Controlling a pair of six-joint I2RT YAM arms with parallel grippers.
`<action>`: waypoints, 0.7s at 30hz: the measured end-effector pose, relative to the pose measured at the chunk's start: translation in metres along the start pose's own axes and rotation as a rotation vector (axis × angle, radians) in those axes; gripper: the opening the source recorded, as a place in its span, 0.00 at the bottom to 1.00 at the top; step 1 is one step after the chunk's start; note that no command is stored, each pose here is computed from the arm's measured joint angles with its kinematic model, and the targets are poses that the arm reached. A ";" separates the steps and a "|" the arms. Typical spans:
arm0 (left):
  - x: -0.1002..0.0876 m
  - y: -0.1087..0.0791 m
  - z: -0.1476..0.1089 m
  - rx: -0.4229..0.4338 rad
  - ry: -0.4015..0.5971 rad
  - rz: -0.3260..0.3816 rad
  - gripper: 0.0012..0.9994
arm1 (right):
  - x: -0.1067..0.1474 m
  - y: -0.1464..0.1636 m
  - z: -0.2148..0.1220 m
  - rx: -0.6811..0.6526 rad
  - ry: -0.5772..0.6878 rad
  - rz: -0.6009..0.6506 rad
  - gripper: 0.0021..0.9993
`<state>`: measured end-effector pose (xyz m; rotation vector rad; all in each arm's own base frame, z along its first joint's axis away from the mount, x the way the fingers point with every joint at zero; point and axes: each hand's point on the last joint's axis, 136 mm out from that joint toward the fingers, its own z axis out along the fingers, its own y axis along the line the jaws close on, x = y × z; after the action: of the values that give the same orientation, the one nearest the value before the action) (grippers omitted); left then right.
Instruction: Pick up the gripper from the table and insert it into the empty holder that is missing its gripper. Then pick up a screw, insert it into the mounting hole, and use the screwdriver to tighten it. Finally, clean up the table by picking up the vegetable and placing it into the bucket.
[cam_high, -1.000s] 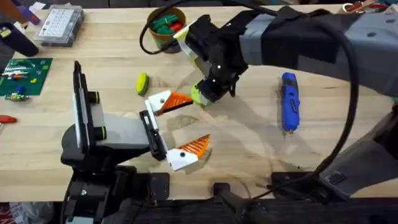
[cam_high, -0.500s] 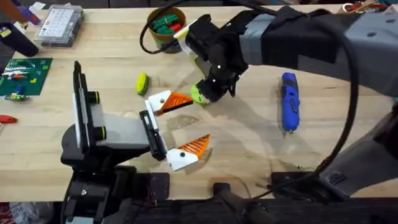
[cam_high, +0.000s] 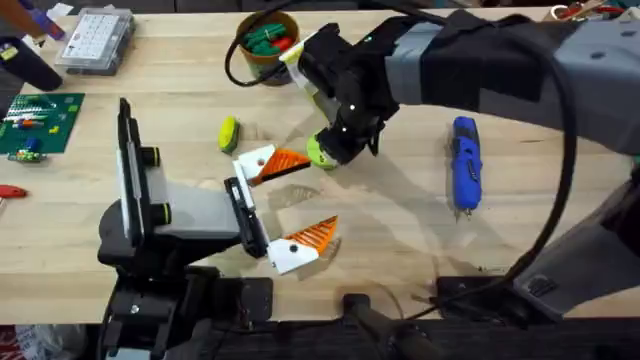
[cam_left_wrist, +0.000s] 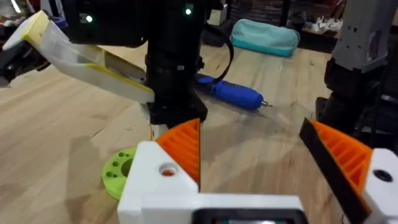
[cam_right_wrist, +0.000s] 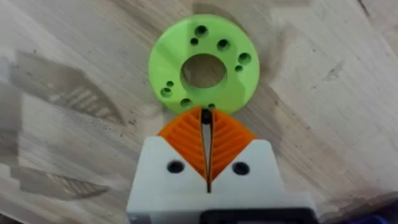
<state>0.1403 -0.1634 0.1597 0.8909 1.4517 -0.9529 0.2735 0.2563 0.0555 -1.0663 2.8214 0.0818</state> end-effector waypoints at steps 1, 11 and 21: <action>0.000 0.000 0.000 0.000 0.000 0.000 0.99 | 0.000 0.000 0.000 0.002 0.000 0.000 0.00; 0.000 0.000 0.000 0.000 0.000 0.000 0.99 | 0.003 -0.001 -0.047 0.006 -0.057 0.000 0.00; 0.000 0.000 0.000 0.000 0.000 0.000 0.99 | -0.008 -0.001 -0.126 0.008 -0.120 -0.003 0.00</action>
<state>0.1403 -0.1634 0.1597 0.8909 1.4517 -0.9534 0.2683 0.2489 0.1810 -1.0284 2.7105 0.1304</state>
